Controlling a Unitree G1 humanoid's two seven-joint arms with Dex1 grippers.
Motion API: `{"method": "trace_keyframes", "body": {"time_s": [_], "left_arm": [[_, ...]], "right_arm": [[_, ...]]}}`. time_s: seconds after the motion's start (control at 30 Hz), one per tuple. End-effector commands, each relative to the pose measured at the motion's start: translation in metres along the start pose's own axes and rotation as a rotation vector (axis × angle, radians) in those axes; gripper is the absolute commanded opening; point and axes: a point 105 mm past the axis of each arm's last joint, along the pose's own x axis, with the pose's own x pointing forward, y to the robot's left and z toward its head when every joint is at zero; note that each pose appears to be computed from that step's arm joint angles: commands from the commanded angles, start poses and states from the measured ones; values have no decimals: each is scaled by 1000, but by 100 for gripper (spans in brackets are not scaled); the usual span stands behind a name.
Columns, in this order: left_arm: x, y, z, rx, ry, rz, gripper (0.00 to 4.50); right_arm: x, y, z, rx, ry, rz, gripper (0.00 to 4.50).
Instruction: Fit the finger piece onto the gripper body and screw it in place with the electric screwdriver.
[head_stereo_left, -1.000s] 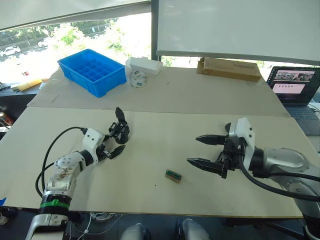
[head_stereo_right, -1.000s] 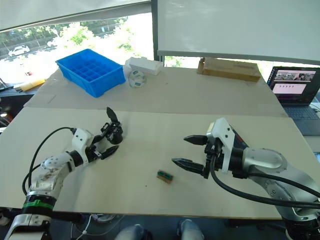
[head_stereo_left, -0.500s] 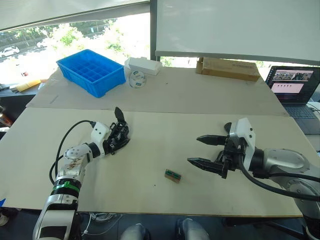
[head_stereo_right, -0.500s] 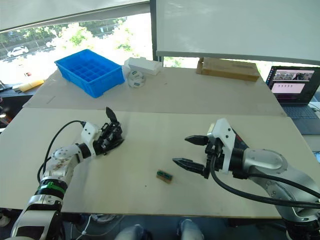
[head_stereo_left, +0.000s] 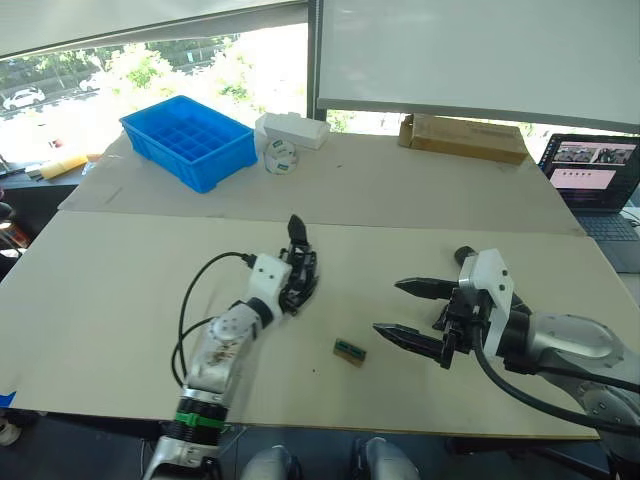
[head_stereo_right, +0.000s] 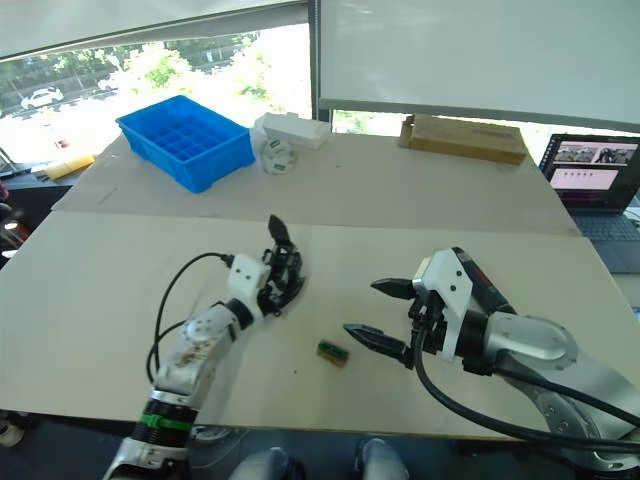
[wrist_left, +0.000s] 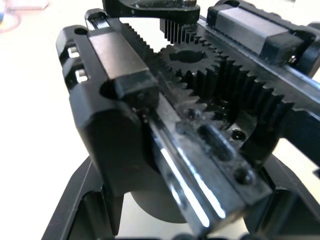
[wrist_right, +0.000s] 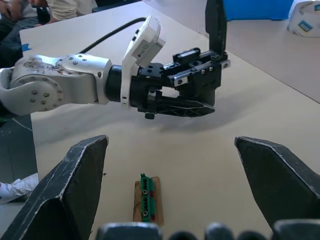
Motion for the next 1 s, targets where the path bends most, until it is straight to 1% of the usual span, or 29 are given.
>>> {"method": "trace_keyframes", "body": {"time_s": [0.03,0.1,0.23,0.33,0.43,0.5,0.53,0.57,0.6,0.67,0.73,0.8,0.83,0.9,0.93,1.0], "left_arm": [[12,0,18,42,-30,119,238],[17,0,14,17,-10,175,238],[22,-14,13,36,-17,165,238],[25,-10,9,27,-10,208,238],[25,-11,4,23,0,206,238],[21,-10,-8,6,27,193,342],[18,-11,-14,-5,42,178,363],[16,-11,-20,-14,64,156,413],[12,-10,-26,-30,82,139,448],[1,-4,-34,-50,112,109,448],[-18,1,-40,-81,137,39,448],[-44,8,-39,-85,160,-55,448],[-56,14,-37,-70,174,-97,448],[-75,28,-24,-22,193,-201,448],[-81,31,-19,-9,199,-240,448],[-90,34,0,50,190,-380,448]], "right_arm": [[0,7,3,-29,-2,0,450],[0,9,2,-23,0,-1,450],[1,10,2,-20,-1,-5,450],[1,7,2,-18,-3,-13,450],[1,5,2,-21,-2,-18,450],[1,3,2,-26,-1,-25,450],[1,2,2,-29,0,-29,450],[1,1,2,-31,1,-33,450],[1,0,2,-36,2,-38,450],[-1,-3,3,-48,6,-46,450],[-7,-9,5,-56,18,-68,450],[-16,-19,6,-47,41,-99,450],[-20,-26,3,-41,84,-126,450],[-32,-46,-6,-2,192,-202,450],[-37,-52,-9,17,224,-226,450],[-44,-70,-13,133,290,-291,450]]}}
